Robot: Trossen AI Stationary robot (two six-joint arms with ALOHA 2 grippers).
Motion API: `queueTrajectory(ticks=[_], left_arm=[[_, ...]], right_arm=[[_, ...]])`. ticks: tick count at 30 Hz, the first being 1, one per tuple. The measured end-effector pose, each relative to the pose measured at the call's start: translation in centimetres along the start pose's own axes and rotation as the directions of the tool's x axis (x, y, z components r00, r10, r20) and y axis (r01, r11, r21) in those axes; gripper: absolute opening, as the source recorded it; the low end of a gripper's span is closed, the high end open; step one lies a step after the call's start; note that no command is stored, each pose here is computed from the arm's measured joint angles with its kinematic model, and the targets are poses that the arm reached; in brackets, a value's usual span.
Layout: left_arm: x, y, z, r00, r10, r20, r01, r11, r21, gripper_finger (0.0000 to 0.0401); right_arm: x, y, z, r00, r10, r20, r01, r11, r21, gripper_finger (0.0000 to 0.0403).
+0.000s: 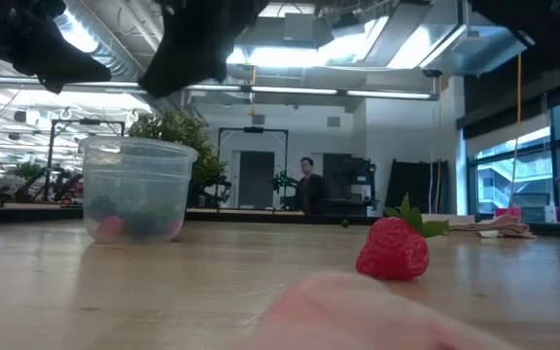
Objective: Pick and placing Produce into tupperware
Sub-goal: Put the blackberry into the container
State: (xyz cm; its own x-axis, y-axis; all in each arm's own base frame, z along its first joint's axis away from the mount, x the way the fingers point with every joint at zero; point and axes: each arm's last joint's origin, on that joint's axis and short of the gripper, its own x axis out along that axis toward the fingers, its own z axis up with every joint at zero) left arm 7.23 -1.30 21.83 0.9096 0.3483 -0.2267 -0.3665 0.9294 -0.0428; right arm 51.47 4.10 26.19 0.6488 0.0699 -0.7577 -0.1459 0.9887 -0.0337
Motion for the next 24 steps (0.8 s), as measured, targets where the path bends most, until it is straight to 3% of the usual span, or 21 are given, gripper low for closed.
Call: queueTrajectory(ticks=[9,24], left_arm=[[0.0,0.0,0.0,1.000,0.000,0.000,0.000,1.000,-0.001,0.0041],[0.0,0.0,0.0,1.000,0.001,-0.003,-0.001,1.000,0.002,0.0016]], right_arm=[[2.1,-0.1,-2.1,0.983,0.055,-0.175,-0.045,0.997,0.062,0.0105],[2.2,-0.1,-1.8,0.989,0.053,-0.138,-0.045,0.997,0.058,0.0115]])
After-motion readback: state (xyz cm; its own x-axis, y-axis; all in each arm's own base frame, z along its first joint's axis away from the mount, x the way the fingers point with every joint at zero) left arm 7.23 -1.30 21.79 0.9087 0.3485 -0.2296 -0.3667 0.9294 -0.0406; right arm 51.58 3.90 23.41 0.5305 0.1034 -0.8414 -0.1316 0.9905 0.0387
